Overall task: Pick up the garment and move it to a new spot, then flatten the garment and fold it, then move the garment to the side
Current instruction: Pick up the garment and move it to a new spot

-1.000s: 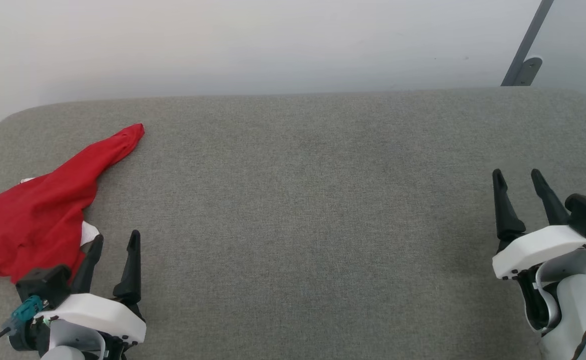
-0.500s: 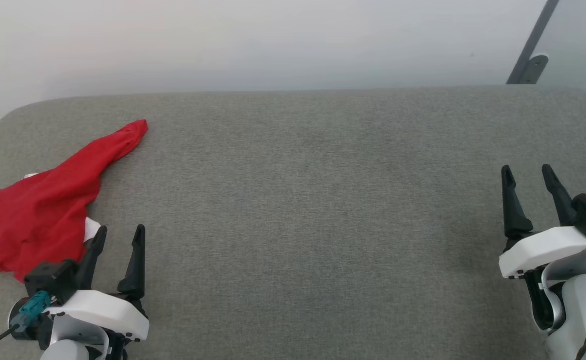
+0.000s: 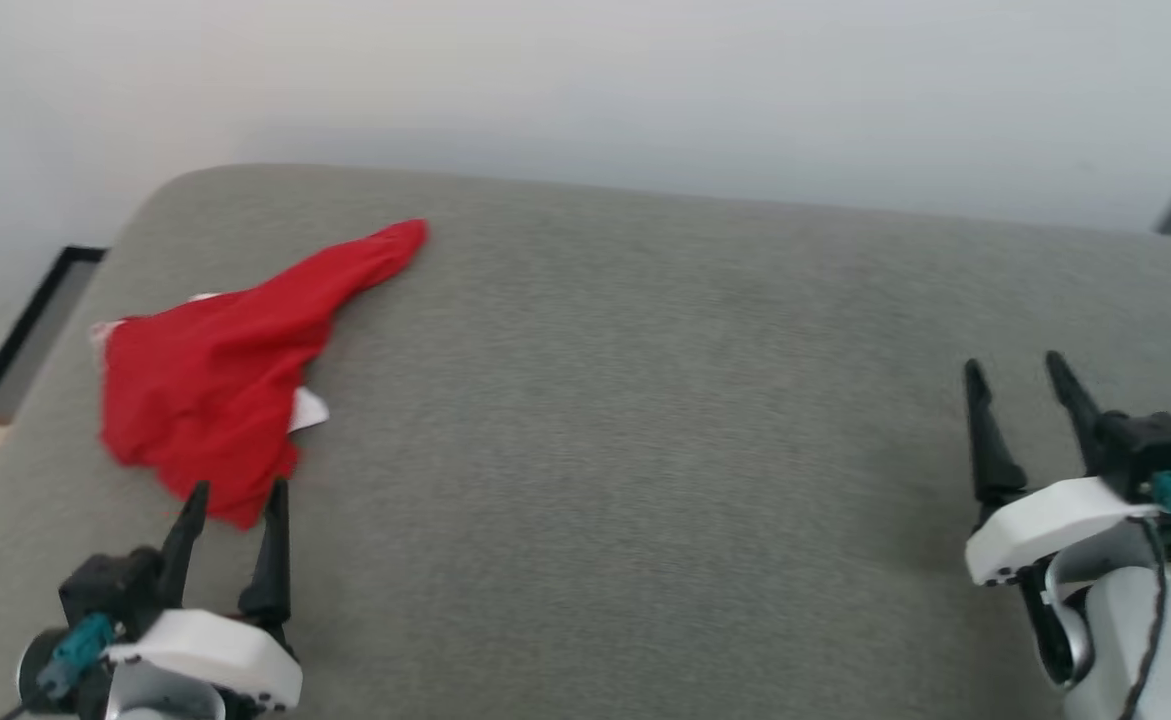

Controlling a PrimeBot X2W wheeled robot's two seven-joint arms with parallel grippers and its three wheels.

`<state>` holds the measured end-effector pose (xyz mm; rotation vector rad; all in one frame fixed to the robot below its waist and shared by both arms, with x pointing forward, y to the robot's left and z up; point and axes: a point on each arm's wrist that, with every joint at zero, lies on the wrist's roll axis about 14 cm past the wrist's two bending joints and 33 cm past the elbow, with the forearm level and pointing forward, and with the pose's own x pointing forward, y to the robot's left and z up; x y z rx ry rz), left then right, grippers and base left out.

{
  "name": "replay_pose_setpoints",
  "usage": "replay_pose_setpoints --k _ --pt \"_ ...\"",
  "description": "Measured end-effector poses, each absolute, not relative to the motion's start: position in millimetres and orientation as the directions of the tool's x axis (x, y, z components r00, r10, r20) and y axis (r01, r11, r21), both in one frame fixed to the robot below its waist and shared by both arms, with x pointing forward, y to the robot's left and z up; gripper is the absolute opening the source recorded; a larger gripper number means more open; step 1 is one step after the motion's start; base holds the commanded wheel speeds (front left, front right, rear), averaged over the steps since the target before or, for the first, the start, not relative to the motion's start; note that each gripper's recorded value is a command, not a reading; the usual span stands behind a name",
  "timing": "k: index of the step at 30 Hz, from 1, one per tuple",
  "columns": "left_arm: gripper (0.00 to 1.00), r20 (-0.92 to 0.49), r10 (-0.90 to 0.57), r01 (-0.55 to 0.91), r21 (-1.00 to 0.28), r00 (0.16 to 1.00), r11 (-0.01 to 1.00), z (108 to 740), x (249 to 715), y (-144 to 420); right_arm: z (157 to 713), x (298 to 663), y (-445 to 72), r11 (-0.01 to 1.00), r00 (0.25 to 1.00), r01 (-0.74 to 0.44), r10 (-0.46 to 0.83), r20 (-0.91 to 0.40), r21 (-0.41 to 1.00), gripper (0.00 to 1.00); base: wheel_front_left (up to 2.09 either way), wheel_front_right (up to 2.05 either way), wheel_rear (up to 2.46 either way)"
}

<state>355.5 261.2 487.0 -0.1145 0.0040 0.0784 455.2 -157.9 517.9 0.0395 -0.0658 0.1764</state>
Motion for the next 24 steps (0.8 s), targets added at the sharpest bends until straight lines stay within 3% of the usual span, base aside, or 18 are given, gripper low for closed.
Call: replay_pose_setpoints --k 15,24 --pt "1.0 -0.052 0.5 -0.501 -0.158 0.865 0.851 463.3 220.9 343.7 505.4 448.3 19.0 0.819 0.82 -0.572 0.571 0.032 0.057 1.0 0.0 0.0 0.0" --pt "1.0 -0.057 0.594 -0.594 -0.176 0.803 0.785 462.2 190.4 355.1 502.3 444.4 66.3 0.745 0.748 -0.662 0.663 0.028 0.082 1.0 0.0 0.0 0.0"
